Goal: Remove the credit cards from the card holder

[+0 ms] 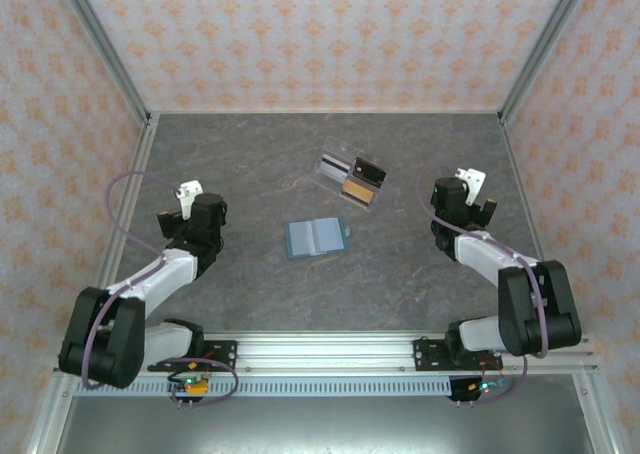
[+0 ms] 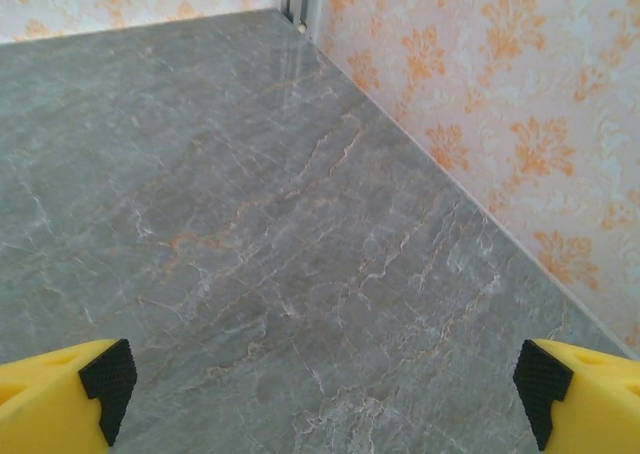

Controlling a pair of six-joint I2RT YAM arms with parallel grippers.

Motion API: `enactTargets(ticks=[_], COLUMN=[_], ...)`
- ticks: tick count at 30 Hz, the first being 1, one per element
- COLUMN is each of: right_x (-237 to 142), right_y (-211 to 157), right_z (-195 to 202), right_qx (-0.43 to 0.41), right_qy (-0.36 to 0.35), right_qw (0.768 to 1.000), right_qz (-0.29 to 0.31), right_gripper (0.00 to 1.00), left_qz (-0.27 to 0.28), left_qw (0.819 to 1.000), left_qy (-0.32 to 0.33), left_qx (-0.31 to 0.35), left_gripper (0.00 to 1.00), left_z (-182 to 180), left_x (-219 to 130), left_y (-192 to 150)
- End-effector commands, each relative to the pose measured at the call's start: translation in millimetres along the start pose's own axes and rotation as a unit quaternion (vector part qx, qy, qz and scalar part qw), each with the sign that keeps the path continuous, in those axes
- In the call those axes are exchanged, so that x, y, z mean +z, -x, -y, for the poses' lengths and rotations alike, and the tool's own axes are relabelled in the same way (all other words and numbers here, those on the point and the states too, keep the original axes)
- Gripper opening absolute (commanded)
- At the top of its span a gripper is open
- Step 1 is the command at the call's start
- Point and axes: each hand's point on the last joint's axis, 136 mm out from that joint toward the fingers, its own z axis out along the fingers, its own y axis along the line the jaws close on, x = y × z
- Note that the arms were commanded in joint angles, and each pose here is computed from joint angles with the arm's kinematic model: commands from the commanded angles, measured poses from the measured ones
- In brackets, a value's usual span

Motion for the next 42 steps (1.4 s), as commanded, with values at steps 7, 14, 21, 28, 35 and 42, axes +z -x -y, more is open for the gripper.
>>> enactTargets(ticks=[7,14,21,28,35,42], right_x=[11,8,11,21,21,21], right_y=[-6,-20,-26,-25,-25,-25], right_z=[-30,-44,-46,-36,-37,-36], right_qx=[0.011,0.008,0.008,0.030,0.030,0.030], right_qy=[0.095,0.169,0.176,0.152,0.152,0.152], right_qw=[0.994,0.984,0.983,0.987,0.987,0.987], right_qz=[0.045,0.050,0.050,0.033,0.033,0.033], right_gripper=[0.99,0.99,0.99,0.99,0.99,0.99], left_qz=[0.066,0.092,0.075,0.066,0.066,0.066], left_qw=[0.992,0.983,0.985,0.985,0.985,0.985], left_qy=[-0.111,-0.159,-0.157,-0.157,-0.157,-0.158], left_qx=[-0.016,-0.011,-0.001,-0.008,-0.008,-0.007], left_gripper=[1.00,1.00,1.00,1.00,1.00,1.00], left_z=[39,53,62,59,59,60], left_x=[15,17,31,35,35,35], left_y=[24,16,8,7,7,8])
